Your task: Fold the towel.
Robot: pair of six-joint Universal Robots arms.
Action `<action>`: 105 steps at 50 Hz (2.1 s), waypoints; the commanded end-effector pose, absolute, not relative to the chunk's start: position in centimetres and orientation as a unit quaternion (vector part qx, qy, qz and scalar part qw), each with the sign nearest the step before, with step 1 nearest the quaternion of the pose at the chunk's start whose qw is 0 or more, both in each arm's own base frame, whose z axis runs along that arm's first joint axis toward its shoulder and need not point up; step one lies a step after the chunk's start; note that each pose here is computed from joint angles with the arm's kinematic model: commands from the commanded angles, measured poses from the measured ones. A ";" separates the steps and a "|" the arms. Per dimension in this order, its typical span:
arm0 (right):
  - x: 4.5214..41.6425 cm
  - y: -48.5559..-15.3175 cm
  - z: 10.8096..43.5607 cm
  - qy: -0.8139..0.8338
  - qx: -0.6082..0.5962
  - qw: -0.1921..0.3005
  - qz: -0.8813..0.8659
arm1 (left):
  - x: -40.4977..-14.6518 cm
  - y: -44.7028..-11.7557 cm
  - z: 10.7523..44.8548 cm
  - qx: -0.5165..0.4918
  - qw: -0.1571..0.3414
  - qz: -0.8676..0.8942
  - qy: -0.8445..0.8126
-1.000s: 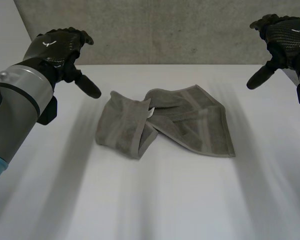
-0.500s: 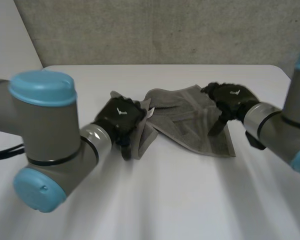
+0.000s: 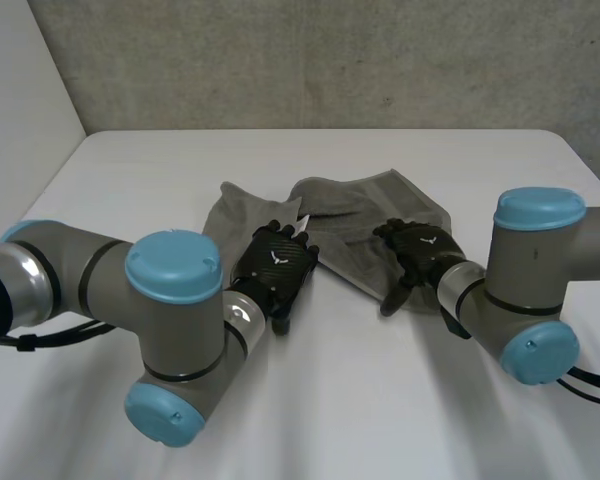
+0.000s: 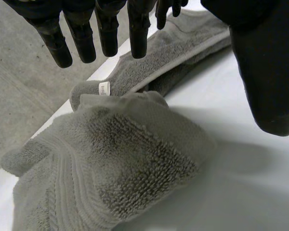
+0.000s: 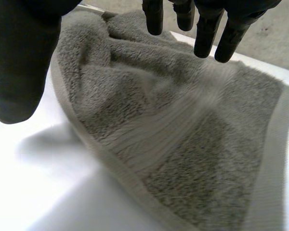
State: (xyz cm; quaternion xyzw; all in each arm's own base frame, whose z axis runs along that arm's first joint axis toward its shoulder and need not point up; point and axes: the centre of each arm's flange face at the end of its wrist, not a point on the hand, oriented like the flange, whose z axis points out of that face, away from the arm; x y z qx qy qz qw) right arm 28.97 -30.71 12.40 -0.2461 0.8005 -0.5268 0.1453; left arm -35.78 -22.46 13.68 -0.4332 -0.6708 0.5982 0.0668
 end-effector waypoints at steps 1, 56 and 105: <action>29.9 -30.2 11.6 0.803 -0.248 0.159 -0.517 | -35.6 -22.6 12.8 -0.484 0.010 0.594 -0.642; 23.7 -28.5 27.1 0.701 -0.411 0.049 -0.581 | -27.8 -26.1 28.1 -0.270 -0.003 0.709 -0.651; 25.7 -28.3 29.7 0.553 -0.458 0.108 -0.688 | -22.7 -33.0 32.0 -0.137 0.289 0.807 -0.497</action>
